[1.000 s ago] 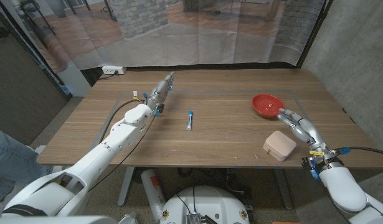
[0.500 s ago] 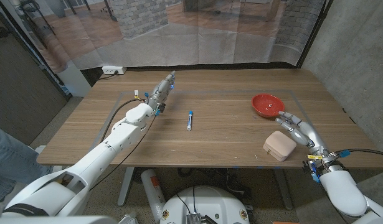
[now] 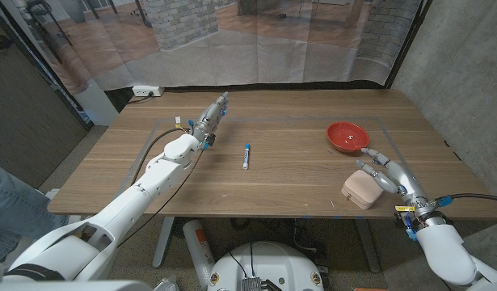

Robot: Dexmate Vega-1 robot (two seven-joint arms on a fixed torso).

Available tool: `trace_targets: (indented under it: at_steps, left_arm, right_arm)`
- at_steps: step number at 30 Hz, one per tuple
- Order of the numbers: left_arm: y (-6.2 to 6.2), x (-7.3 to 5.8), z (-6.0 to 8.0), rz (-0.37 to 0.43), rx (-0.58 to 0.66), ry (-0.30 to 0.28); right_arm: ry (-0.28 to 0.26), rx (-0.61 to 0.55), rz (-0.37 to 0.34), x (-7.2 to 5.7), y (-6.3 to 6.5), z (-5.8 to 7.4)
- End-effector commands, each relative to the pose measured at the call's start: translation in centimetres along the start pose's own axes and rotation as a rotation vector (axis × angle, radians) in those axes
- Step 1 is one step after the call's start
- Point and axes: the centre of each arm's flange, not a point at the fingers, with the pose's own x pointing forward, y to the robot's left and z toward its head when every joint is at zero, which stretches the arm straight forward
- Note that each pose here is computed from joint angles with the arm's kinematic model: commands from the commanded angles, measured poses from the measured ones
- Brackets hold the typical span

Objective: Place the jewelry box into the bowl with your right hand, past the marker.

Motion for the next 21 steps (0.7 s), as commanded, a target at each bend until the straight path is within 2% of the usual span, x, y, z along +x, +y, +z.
trace_targets:
  at_steps: [1,10,21]
  left_arm:
    - [-0.1,0.4,0.2,-0.006,0.005,0.0]
    - [0.0,0.7,0.3,-0.01,0.009,0.003]
    - [0.0,0.7,0.2,-0.01,0.011,0.009]
  right_arm:
    - [0.009,-0.101,0.003,-0.5,0.7,0.1]
    - [0.021,-0.187,0.013,-0.6,1.6,0.5]
    - [0.03,-0.291,0.032,-0.4,2.1,0.8]
